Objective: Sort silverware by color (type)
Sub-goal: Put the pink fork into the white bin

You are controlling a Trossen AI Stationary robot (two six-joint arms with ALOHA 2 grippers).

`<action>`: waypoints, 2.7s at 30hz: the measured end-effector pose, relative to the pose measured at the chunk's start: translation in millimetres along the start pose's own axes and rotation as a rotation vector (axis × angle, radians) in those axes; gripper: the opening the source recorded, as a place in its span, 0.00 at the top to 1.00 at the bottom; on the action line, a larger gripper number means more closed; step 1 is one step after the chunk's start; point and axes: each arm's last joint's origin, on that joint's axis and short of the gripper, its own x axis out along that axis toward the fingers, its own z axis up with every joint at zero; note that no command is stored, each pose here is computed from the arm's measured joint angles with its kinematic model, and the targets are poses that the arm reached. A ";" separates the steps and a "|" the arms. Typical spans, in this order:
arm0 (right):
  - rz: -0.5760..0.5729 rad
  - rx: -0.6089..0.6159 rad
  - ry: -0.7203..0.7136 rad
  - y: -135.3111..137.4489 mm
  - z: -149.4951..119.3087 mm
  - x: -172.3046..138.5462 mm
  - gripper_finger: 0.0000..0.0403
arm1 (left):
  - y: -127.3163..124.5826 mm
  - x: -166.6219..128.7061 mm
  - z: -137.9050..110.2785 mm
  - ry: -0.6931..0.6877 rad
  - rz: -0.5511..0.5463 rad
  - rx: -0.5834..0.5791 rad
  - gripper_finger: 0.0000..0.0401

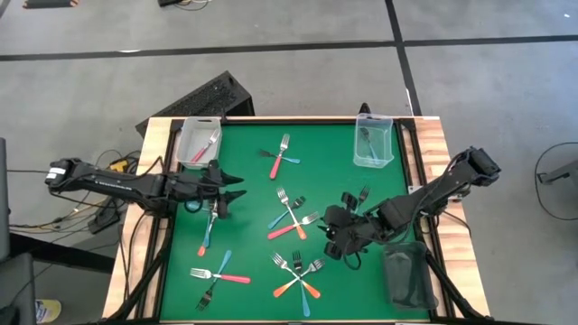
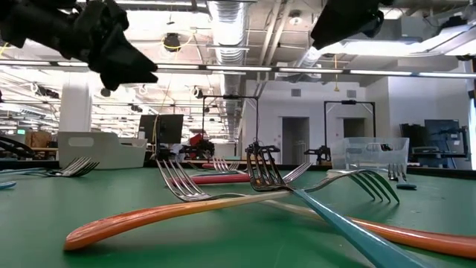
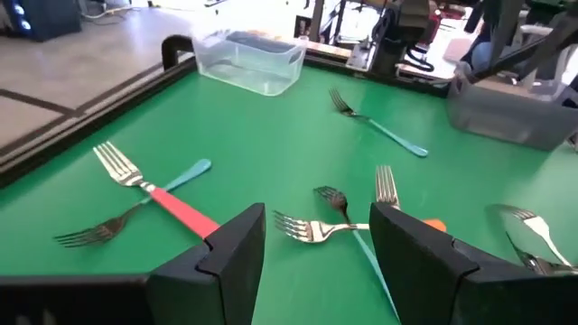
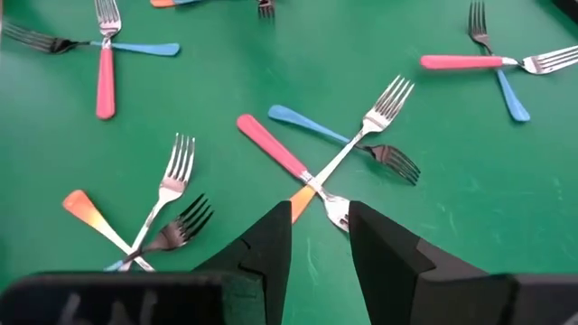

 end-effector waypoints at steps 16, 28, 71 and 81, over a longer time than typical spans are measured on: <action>0.011 0.289 0.055 -1.3 -56.5 30.5 0.66 | 4.8 -9.3 0.2 -0.097 0.043 0.064 0.53; 0.202 0.312 -0.049 15.6 -84.2 50.7 0.66 | 12.0 -3.4 -36.5 -0.042 0.052 -0.041 0.53; -0.058 0.254 -0.114 -126.3 10.7 0.6 0.52 | 29.1 -32.3 60.6 -0.226 0.319 0.387 0.53; -0.039 0.234 0.010 -156.9 15.5 37.5 0.52 | 34.9 -32.1 55.5 -0.131 0.339 0.329 0.53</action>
